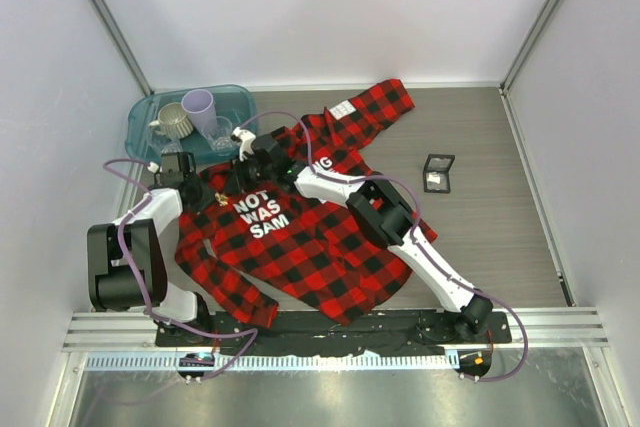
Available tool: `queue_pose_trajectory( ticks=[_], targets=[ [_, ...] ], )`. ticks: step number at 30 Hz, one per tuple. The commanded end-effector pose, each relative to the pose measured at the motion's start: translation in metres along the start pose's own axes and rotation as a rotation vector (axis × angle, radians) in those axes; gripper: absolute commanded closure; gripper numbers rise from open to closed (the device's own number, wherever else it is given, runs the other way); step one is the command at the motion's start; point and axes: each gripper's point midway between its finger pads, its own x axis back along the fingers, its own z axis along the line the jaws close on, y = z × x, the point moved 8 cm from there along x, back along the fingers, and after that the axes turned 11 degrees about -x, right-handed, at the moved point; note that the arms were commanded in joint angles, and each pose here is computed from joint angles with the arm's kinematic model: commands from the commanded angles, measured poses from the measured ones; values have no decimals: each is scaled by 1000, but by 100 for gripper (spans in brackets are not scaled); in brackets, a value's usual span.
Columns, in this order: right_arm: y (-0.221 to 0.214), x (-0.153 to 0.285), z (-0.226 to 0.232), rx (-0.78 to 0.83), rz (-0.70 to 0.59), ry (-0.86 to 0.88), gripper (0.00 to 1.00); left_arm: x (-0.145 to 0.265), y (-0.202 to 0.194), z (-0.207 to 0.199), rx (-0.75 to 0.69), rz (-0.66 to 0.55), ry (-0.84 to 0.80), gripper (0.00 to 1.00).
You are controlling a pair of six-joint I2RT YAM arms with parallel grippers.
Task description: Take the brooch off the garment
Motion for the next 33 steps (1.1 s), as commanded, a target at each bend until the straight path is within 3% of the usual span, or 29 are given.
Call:
queue_pose_trajectory(
  ticks=[1,33],
  targets=[
    [7,-2,9,-1,-23,69,81,4,6,-1,-27,-43,-3,100],
    [-9,-12,10,39,29,55,88,4,10,-3,-25,-46,2,100]
  ],
)
